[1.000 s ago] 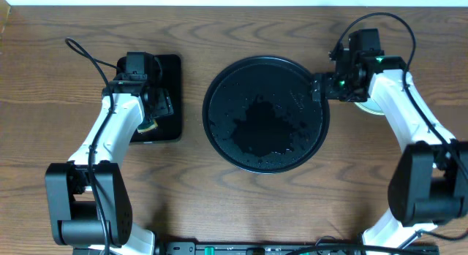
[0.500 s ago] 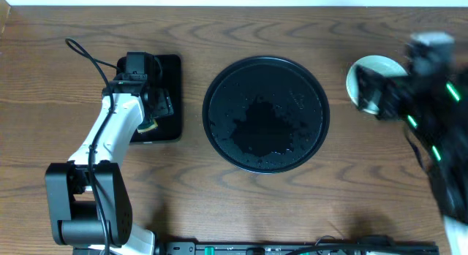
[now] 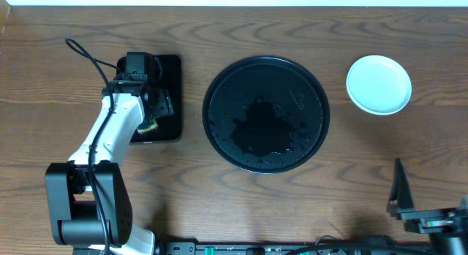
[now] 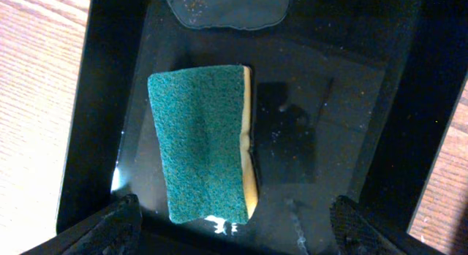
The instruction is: Clean dirty plates on tray and stack at the side
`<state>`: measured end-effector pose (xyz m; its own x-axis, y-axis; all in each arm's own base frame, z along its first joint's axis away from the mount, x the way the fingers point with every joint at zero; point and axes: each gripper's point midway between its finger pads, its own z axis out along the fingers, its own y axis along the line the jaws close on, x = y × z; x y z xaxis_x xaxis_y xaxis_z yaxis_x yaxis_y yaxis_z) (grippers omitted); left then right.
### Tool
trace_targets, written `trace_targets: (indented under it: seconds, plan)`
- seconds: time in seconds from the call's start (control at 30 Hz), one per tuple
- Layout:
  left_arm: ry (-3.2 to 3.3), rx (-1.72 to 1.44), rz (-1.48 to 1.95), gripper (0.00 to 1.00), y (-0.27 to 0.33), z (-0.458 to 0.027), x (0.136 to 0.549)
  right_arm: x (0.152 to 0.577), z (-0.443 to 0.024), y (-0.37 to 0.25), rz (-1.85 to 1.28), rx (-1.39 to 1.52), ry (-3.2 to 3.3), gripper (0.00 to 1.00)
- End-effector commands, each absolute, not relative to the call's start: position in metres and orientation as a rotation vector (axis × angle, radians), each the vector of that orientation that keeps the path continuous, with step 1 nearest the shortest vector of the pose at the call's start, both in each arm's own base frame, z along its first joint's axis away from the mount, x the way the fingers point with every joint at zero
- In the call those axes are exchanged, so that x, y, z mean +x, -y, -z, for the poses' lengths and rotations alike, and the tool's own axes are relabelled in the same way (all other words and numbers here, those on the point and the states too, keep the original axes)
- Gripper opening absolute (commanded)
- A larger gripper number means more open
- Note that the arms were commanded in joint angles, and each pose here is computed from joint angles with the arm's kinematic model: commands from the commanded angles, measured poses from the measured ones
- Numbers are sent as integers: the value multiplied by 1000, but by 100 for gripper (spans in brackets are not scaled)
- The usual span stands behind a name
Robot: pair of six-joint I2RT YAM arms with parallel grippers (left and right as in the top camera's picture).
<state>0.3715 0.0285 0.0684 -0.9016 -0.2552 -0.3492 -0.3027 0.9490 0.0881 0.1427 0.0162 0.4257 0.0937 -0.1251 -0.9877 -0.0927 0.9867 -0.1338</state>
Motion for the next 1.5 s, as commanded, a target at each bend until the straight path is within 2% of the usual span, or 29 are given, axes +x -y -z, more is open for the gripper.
trace_targets:
  seconds: [0.0,0.33,0.63,0.97,1.47]
  plan:
    - [-2738,-409,-210,83,-31,-77,377,153,-389,-11,69,-160,-1436,99]
    - [-2738,-409,-210,82,-31,-77,377,197,-343,-14,-38,-71,-1167,99]
    - [-2738,-409,-210,82,-31,-77,377,234,-245,-28,-120,-122,-1336,99]
    - [-2738,-409,-210,82,-31,-77,377,245,-161,-26,-79,-143,-1620,99]
    - [-2738,-409,-210,82,-31,-77,377,245,-158,-23,-68,-125,-1633,99]
